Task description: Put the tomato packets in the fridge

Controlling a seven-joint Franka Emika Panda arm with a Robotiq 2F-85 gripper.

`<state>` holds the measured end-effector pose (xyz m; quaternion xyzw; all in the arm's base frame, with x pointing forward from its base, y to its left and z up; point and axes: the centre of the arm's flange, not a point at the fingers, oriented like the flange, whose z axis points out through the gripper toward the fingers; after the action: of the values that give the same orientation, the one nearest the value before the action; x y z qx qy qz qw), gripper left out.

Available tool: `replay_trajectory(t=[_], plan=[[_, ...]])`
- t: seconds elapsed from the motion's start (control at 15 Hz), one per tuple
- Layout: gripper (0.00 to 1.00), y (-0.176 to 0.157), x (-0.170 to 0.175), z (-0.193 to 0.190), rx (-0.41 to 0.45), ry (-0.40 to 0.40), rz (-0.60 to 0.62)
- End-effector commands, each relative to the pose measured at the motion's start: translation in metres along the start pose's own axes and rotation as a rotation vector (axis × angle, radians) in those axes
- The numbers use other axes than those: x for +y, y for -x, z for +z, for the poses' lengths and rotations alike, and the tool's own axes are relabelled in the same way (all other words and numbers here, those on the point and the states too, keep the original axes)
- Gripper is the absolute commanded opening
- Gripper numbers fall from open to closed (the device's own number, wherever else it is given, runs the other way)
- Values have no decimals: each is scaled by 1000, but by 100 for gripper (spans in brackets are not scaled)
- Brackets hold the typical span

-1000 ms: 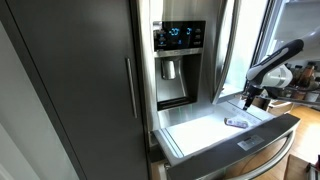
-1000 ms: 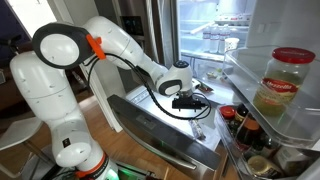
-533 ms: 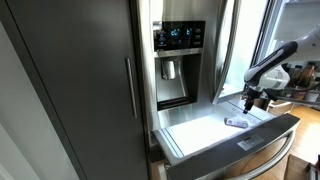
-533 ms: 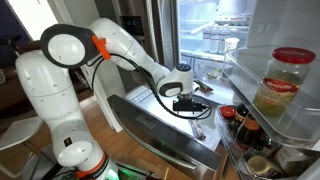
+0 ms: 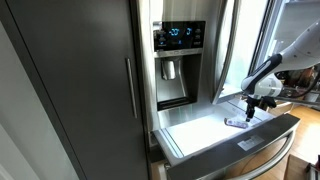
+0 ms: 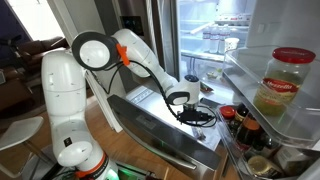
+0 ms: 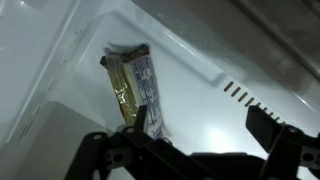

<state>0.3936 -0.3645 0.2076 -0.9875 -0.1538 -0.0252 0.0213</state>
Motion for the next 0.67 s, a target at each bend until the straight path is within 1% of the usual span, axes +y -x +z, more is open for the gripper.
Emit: replay_trajectory(t=[0.0,0.27,0.6], plan=[[100,-5,18,22,-40,17,-37],[100,-12,20,41,-66,40,-51],[100,-30,18,57,-53,69,-99]])
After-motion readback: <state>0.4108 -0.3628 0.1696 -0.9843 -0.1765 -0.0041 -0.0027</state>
